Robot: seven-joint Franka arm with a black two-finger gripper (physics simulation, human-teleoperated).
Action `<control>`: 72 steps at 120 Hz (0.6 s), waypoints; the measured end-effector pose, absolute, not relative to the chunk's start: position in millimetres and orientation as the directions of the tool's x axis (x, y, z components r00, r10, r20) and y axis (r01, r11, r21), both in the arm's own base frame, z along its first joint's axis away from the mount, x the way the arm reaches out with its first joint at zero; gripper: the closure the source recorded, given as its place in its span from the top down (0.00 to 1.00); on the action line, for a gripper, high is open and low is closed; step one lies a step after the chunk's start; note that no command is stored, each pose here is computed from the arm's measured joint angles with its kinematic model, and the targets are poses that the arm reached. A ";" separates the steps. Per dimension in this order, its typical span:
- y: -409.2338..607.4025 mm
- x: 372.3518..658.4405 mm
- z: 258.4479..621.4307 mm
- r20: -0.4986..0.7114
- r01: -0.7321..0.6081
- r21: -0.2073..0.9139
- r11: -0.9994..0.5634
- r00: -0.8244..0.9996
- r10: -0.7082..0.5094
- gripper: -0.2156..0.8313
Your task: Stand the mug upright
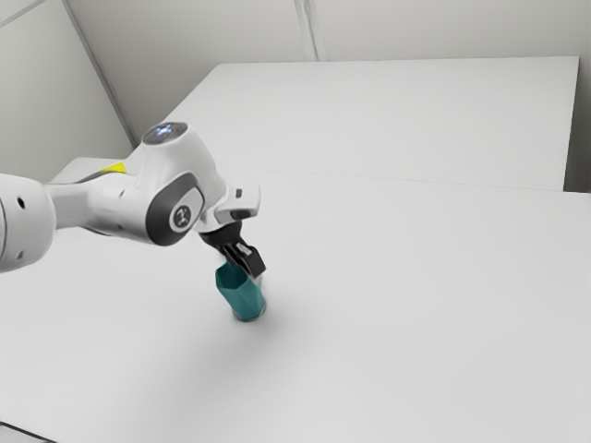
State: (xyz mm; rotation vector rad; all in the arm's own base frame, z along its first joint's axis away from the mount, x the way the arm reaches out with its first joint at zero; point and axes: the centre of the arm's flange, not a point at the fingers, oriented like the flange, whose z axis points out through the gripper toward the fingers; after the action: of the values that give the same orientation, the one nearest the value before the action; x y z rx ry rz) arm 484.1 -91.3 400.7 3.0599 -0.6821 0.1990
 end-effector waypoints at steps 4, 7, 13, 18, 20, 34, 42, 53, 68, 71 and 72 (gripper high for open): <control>-92.6 485.5 409.6 0.129 -0.422 -0.032 -0.906 0.897 -0.423 0.65; -93.8 487.5 417.3 0.133 -0.422 -0.034 -0.906 0.896 -0.423 0.67; -95.4 492.8 434.8 0.141 -0.421 -0.036 -0.907 0.896 -0.421 0.70; -94.9 497.9 450.7 0.148 -0.417 -0.035 -0.908 0.897 -0.417 0.71; -93.7 499.9 456.9 0.149 -0.414 -0.033 -0.910 0.898 -0.414 0.72; -78.1 529.8 496.9 0.151 -0.381 0.012 -0.925 0.915 -0.375 0.75; -77.8 541.7 523.4 0.161 -0.376 0.026 -0.926 0.916 -0.368 0.76; -81.2 553.2 567.8 0.181 -0.384 0.016 -0.923 0.909 -0.375 0.77; -79.3 567.7 606.7 0.165 -0.376 0.013 -0.927 0.915 -0.369 0.78; -78.2 569.7 613.7 0.162 -0.370 0.012 -0.929 0.917 -0.364 0.78; -77.7 570.2 615.7 0.160 -0.368 0.012 -0.930 0.918 -0.362 0.78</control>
State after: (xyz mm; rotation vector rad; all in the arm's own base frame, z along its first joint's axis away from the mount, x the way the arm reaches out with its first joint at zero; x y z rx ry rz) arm 570.2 -77.7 615.7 3.0361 -0.5782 0.2416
